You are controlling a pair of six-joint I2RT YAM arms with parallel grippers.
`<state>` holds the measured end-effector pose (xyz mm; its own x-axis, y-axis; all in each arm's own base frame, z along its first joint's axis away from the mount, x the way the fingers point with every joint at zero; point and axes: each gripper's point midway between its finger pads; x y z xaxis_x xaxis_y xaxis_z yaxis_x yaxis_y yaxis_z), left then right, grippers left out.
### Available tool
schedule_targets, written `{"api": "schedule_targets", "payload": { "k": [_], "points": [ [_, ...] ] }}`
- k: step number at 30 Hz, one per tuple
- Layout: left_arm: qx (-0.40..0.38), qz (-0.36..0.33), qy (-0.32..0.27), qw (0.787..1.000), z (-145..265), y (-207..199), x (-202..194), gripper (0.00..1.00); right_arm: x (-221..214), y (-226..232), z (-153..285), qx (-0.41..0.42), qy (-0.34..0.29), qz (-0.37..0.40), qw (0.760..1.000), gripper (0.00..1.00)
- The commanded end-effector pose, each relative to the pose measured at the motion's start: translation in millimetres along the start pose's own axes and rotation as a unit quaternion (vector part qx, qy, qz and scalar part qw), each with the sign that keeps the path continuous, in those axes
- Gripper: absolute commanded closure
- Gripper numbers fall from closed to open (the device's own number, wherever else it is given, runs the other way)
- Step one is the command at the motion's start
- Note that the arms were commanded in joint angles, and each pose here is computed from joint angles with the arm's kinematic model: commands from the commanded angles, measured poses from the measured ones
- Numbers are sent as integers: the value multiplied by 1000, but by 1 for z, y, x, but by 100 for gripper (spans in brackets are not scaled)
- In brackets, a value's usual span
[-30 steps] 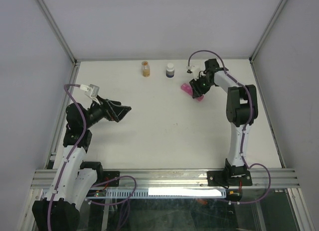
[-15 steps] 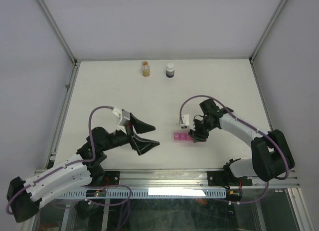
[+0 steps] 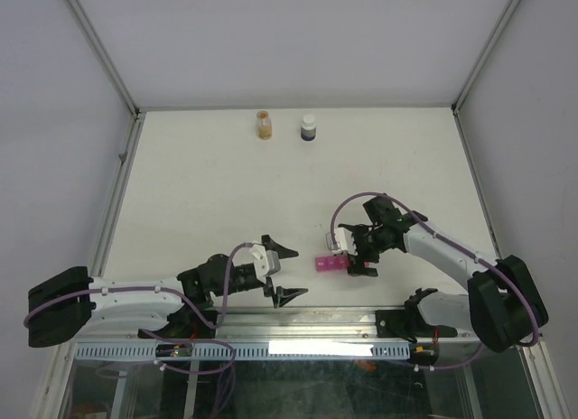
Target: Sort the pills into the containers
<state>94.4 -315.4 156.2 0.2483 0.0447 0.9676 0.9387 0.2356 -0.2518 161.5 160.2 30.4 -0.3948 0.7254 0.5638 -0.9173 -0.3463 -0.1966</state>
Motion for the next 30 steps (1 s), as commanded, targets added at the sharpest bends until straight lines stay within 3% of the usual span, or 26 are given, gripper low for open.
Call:
{"api": "schedule_targets", "payload": {
  "k": [1, 6, 9, 30],
  "points": [
    [5, -93, -20, 995, -13, 10, 6, 2, 30, -19, 13, -29, -48, 33, 998, 12],
    [31, -130, -13, 991, -28, 29, -12, 1, 62, -22, 18, -2, -117, 23, 993, 12],
    [43, -134, -19, 990, -37, 39, -17, 6, 71, -22, 17, 6, -144, 17, 989, 12],
    [15, -99, -3, 995, -78, 62, -65, 31, 53, -19, -17, -22, -112, 24, 993, 18]
  ]
}}
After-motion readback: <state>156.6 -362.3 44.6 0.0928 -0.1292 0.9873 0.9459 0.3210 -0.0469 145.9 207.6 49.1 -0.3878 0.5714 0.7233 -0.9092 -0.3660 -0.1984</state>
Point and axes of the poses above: each gripper's point midway between its finger pads, its own z axis back along the fingers, its own y axis along the line the jaws close on, x = y × z, and after that the axes turned 13 degrees about z, right-handed
